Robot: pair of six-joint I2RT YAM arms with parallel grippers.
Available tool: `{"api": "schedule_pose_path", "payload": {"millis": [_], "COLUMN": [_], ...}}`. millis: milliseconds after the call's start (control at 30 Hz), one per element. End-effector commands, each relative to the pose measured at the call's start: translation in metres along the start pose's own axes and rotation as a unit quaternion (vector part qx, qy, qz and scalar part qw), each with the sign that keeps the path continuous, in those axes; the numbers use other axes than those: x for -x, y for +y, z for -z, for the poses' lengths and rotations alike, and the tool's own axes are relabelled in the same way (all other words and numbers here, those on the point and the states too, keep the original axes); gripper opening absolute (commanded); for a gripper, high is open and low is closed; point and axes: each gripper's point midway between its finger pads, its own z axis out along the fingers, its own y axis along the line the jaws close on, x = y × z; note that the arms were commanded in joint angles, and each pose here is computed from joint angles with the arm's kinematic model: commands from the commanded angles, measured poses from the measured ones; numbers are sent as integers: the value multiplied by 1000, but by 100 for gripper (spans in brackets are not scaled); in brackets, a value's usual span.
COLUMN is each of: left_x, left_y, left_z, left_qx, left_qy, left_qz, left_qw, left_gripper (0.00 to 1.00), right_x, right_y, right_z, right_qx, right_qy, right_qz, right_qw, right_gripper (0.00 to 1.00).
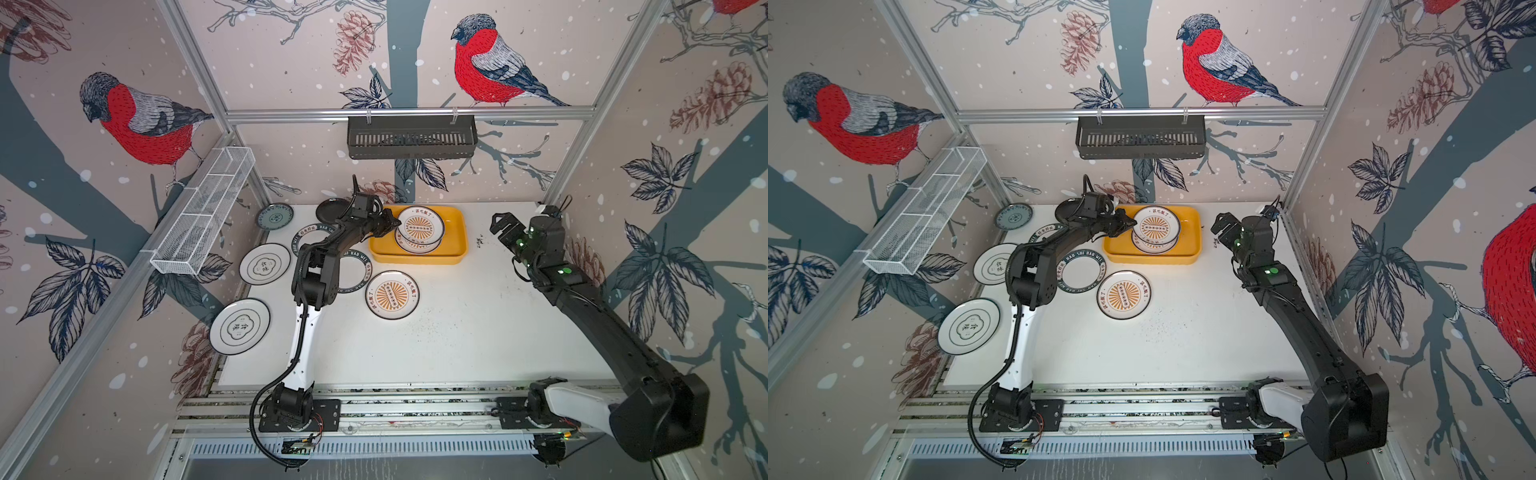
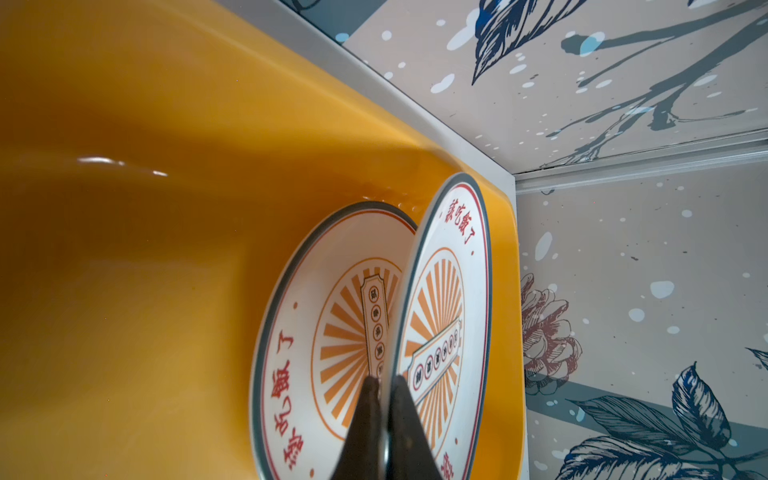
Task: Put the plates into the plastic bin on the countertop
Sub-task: 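Lower the sunburst plate onto the plate in the bin and open the left gripper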
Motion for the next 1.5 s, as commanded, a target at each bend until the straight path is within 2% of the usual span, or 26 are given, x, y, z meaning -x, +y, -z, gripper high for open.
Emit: {"api": "schedule_pose_path", "payload": {"millis": [0, 200, 567, 700, 867, 1133, 1300, 1367, 1467], "left_x": [-2, -3, -12, -13, -8, 1, 3, 3, 0], "left_y": [-2, 11, 24, 26, 20, -5, -13, -16, -32], "left_z": [-6, -9, -18, -18, -11, 10, 27, 35, 50], "left_qx": [0, 30, 48, 55, 62, 59, 81, 86, 62], "left_qy": [1, 5, 24, 26, 17, 4, 3, 0, -17], "left_qz": [1, -12, -12, -13, -27, -80, -109, -113, -124], "left_qw": [1000, 999, 998, 998, 998, 995, 991, 990, 990], "left_gripper": [0, 0, 1, 24, 35, 63, 73, 74, 75], "right_x": [0, -3, -5, -5, -6, -10, -14, -15, -20], "right_y": [-2, -5, 4, 7, 9, 12, 13, 16, 20], "right_z": [0, -2, -4, -5, -6, -5, -4, -3, -2], "right_qx": [-7, -10, 3, 6, 8, 12, 13, 18, 26], "right_qy": [-4, -2, -2, 0, 2, 8, 13, 15, 22], "right_qz": [-6, -9, 1, 6, 11, 27, 39, 45, 58], "right_qw": [1000, 1000, 1000, 1000, 1000, 1000, 999, 999, 998], "right_gripper": [100, 100, 100, 100, 100, 100, 100, 100, 100]}}
